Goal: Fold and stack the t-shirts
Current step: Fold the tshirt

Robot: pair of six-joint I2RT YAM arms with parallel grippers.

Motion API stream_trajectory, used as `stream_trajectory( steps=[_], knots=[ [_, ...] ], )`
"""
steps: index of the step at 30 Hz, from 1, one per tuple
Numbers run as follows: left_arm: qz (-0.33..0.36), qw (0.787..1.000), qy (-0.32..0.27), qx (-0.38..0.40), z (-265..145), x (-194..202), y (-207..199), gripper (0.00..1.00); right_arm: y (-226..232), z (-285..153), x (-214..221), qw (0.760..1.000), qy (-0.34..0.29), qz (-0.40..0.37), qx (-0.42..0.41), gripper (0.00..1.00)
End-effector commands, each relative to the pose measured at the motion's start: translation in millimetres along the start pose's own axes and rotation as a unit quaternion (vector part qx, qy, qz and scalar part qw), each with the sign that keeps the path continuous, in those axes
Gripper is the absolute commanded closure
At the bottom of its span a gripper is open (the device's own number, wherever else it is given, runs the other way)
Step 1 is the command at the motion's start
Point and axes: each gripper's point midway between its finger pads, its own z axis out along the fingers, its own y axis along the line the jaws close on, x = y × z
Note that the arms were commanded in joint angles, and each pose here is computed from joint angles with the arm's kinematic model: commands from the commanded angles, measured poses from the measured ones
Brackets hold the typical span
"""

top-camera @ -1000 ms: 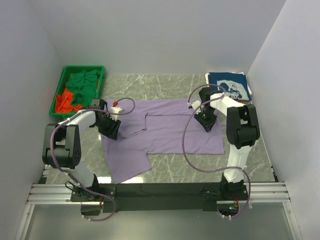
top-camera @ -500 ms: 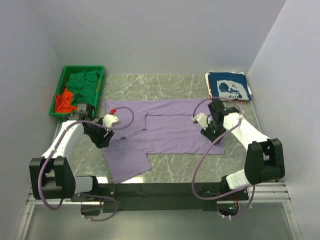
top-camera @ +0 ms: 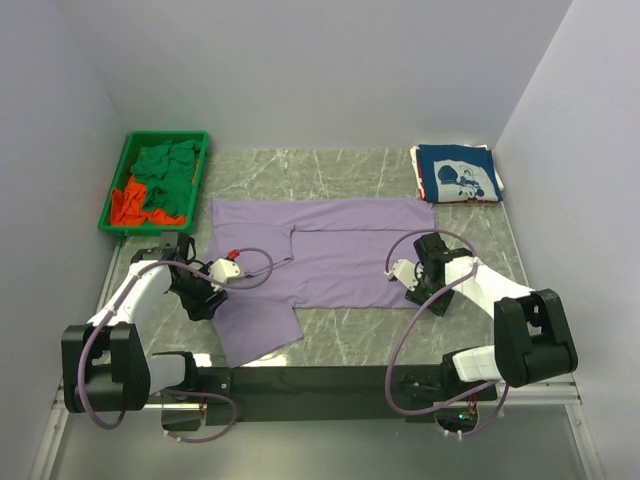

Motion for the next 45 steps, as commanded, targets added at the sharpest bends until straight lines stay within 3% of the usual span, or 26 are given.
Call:
stream_trajectory(
  steps=[1, 6, 10, 28, 31, 32, 34, 35, 37, 43, 45],
  knots=[
    [0.027, 0.999, -0.012, -0.016, 0, -6, 10, 0.39, -15, 2, -8, 0.999, -0.010, -0.006, 0.034, 0.57],
    [0.050, 0.998, -0.031, -0.017, -8, -16, 10, 0.40, -10, -23, -14, 0.998, -0.048, -0.012, 0.032, 0.59],
    [0.057, 0.998, -0.040, -0.013, -9, -20, 8, 0.40, -12, -39, -21, 0.995, -0.080, -0.021, 0.049, 0.55],
    [0.059, 0.998, -0.037, -0.004, 3, -17, 12, 0.40, 10, 8, -2, 0.999, -0.023, -0.044, 0.011, 0.55],
    [0.061, 0.998, -0.035, 0.003, 8, -14, 10, 0.41, 6, 13, 0, 0.999, -0.010, -0.037, 0.020, 0.61],
    [0.062, 0.998, -0.033, 0.000, 12, -13, 14, 0.43, 5, 17, 0, 0.999, -0.002, -0.030, 0.020, 0.80],
    [0.059, 0.998, -0.030, 0.002, 14, -12, 15, 0.45, 4, 17, -1, 1.000, -0.002, -0.024, 0.019, 0.84],
    [0.058, 0.998, -0.030, -0.002, 14, -13, 18, 0.47, 4, 16, -1, 1.000, -0.001, -0.024, 0.018, 0.92],
    [0.058, 0.998, -0.024, 0.006, 18, -10, 17, 0.48, 1, 14, -4, 1.000, -0.005, -0.019, 0.020, 0.99],
    [0.075, 0.997, 0.017, 0.011, 33, 13, 11, 0.50, -2, 8, -11, 1.000, -0.013, -0.012, 0.014, 1.00],
    [0.079, 0.996, 0.027, 0.010, 38, 21, 9, 0.55, -1, 7, -11, 1.000, -0.014, -0.013, 0.012, 1.00]
  ],
)
